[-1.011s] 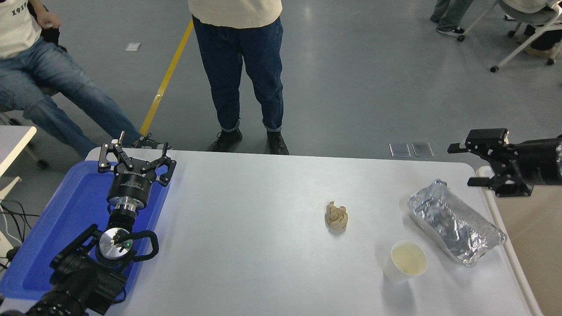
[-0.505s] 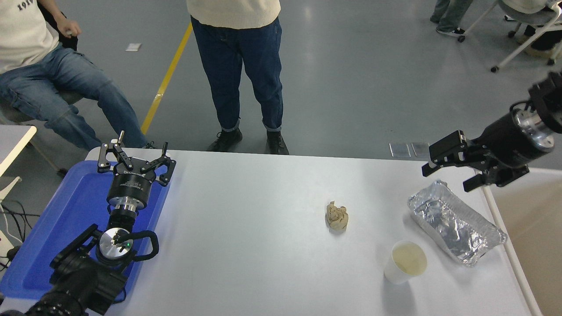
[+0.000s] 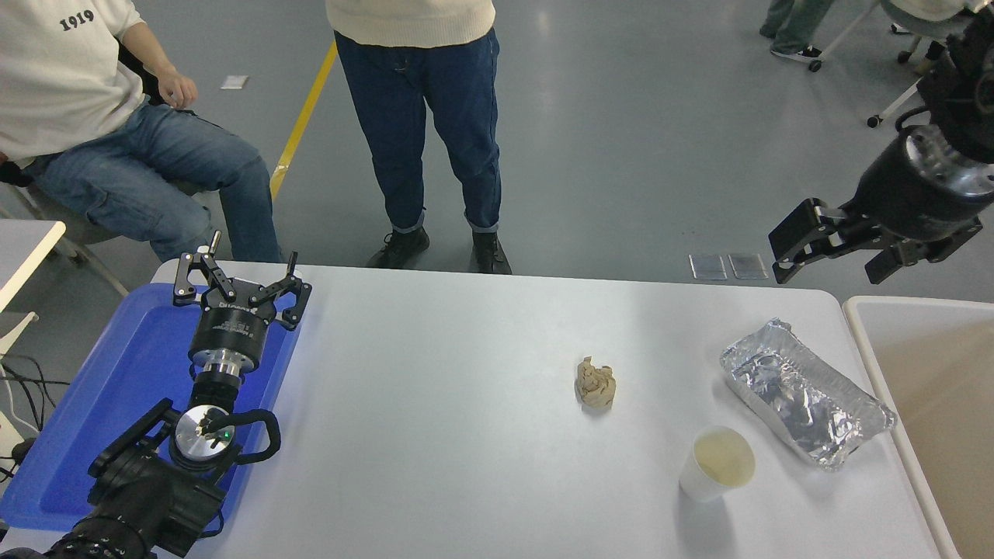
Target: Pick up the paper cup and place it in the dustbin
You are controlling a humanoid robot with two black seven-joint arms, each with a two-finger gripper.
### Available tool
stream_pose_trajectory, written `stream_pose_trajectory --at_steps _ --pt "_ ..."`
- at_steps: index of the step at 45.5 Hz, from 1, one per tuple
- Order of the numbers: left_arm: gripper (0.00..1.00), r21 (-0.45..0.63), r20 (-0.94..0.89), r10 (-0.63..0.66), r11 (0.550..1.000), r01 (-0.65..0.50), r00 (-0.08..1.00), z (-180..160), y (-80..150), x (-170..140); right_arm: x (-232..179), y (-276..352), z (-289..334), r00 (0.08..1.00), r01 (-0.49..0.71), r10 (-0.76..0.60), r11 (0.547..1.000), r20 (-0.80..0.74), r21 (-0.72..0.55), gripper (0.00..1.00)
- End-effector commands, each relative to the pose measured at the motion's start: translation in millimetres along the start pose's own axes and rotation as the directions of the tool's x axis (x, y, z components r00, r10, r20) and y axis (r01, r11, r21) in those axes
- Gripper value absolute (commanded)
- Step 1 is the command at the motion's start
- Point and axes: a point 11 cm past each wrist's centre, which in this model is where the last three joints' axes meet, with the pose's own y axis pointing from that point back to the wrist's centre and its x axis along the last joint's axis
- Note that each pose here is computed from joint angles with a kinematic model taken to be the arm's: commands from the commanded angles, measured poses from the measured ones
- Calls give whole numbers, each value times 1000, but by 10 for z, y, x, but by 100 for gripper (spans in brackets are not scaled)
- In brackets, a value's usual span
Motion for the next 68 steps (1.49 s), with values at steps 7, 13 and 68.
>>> stream_pose_trajectory --at_steps 7,13,68 --pt "100 0 1 -2 1000 2 1000 0 -5 -5 -98 42 -79 1000 19 -19 1000 -12 6 100" --pt "100 0 1 -2 1000 2 1000 0 -5 -5 -22 88 -181 1000 -8 9 999 -29 33 100" --pt "100 3 1 -3 1000 3 1000 -6 -6 -10 -802 -1620 20 978 208 -208 978 -19 -2 91"
